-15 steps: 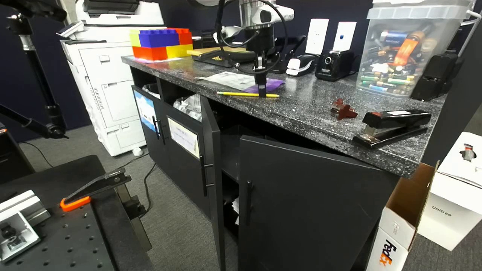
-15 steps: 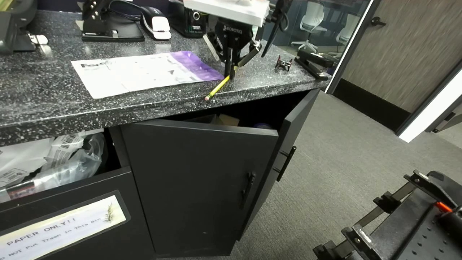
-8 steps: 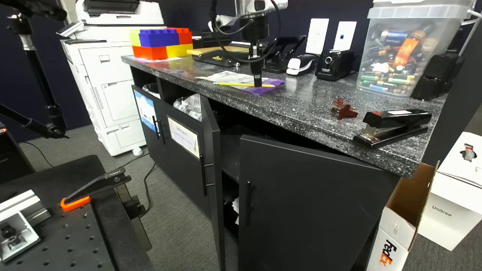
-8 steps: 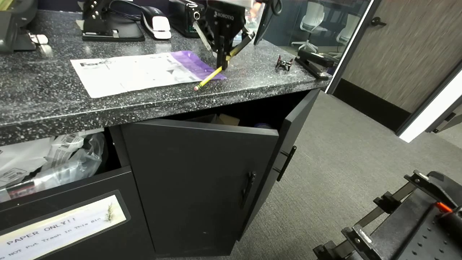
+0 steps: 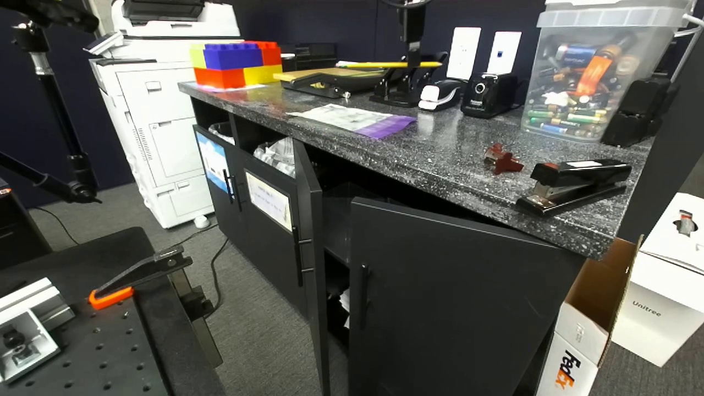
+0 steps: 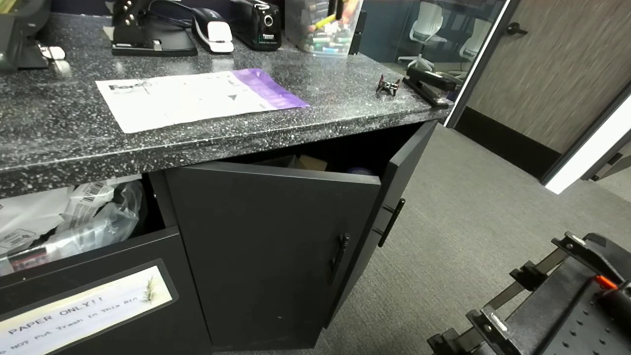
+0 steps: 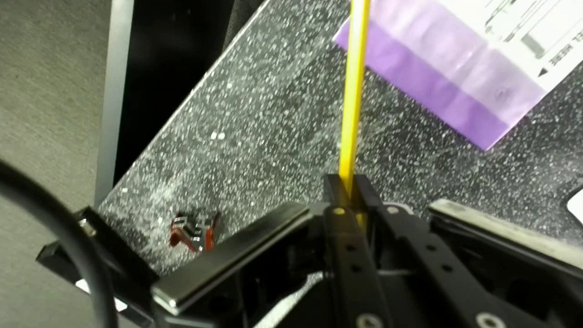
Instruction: Move the pencil to the right
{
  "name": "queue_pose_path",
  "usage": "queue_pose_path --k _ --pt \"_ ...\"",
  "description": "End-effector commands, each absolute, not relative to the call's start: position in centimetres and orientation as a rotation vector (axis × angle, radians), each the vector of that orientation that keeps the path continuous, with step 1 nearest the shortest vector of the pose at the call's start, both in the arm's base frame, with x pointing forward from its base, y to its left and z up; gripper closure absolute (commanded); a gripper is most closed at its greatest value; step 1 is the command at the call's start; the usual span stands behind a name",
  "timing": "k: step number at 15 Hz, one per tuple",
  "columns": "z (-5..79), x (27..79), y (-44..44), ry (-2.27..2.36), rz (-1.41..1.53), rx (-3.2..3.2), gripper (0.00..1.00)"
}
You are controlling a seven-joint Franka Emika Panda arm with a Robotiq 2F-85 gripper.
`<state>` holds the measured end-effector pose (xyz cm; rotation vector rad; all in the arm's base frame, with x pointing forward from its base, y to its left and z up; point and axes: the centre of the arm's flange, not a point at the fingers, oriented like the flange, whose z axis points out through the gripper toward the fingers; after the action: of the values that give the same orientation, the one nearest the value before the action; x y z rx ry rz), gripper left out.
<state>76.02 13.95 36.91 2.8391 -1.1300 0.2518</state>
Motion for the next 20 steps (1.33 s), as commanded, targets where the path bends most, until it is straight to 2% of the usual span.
queue_pose_path --k 1,5,11,20 --pt "40.0 78.4 7.0 -0.943 0.265 2.893 0.98" --pt "37.1 79.7 3.2 -0.615 0.268 2.980 0.98" --pt "29.3 81.5 5.1 -0.166 0.206 3.008 0.98" --pt "23.0 83.8 3.8 0.011 0.288 3.012 0.98"
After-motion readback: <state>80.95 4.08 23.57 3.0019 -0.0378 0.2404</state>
